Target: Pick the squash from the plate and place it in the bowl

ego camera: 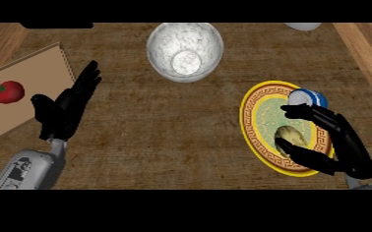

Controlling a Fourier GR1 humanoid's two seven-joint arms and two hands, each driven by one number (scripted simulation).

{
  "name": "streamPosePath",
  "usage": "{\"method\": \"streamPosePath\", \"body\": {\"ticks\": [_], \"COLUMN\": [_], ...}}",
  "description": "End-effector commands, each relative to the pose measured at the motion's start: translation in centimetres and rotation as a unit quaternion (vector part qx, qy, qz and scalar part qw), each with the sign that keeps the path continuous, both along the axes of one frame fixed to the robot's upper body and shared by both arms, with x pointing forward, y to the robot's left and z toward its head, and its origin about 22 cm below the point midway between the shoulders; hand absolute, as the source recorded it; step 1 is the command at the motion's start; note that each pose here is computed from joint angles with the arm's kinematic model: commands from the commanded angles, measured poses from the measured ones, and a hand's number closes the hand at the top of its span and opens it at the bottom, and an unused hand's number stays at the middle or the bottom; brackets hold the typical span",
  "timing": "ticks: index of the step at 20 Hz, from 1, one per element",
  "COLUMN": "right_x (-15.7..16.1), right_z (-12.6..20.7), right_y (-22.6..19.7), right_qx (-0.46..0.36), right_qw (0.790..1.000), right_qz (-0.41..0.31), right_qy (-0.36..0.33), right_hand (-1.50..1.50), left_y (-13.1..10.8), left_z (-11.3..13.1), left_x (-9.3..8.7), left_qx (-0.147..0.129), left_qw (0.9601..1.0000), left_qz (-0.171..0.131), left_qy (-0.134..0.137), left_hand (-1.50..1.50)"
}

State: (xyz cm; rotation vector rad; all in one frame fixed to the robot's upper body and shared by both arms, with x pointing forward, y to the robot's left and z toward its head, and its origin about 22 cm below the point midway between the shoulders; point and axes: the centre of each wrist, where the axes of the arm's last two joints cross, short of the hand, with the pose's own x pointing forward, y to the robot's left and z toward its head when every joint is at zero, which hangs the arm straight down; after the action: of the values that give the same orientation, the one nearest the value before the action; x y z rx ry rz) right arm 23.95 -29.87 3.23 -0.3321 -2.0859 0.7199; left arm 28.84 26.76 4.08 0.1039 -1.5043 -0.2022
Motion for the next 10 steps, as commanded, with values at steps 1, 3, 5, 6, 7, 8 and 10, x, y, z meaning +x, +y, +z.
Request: {"method": "streamPosePath", "body": {"ticks": [1,3,5,6,7,8,10], "right_x": [-3.2,-4.8,-6.4,-6.9,-7.9,-7.5,-9.1], "right_z": [-3.2,-2.9,-4.4,-2.5,-2.7,-2.0,-0.6], "right_y": [0.7,0.3,1.7,0.6,1.6,0.6,0.8], "right_qx": [-0.058,-0.075,-0.097,-0.11,-0.125,-0.152,-0.187], "right_qw": [0.991,0.986,0.98,0.981,0.979,0.974,0.967], "right_qz": [0.067,0.067,0.051,0.028,0.006,-0.031,-0.056], "right_qy": [-0.099,-0.132,-0.164,-0.16,-0.16,-0.167,-0.163], "right_hand": [-1.5,-1.5,-1.5,-1.5,-1.5,-1.5,-1.5], "left_y": [1.3,1.8,3.9,3.9,4.0,4.3,4.7], "left_z": [1.0,0.8,1.1,1.6,1.7,2.0,0.3], "left_x": [0.6,-0.2,-0.4,0.3,-0.4,-0.6,-1.6], "left_qx": [-0.017,-0.012,-0.014,-0.012,-0.013,-0.023,-0.011], "left_qw": [0.9993,0.9991,0.9989,0.999,0.9989,0.9984,0.9987], "left_qz": [-0.006,-0.015,-0.008,-0.009,-0.004,-0.005,-0.008], "left_qy": [0.033,0.039,0.044,0.043,0.046,0.051,0.05], "left_hand": [0.0,0.0,0.0,0.0,0.0,0.0,0.0]}}
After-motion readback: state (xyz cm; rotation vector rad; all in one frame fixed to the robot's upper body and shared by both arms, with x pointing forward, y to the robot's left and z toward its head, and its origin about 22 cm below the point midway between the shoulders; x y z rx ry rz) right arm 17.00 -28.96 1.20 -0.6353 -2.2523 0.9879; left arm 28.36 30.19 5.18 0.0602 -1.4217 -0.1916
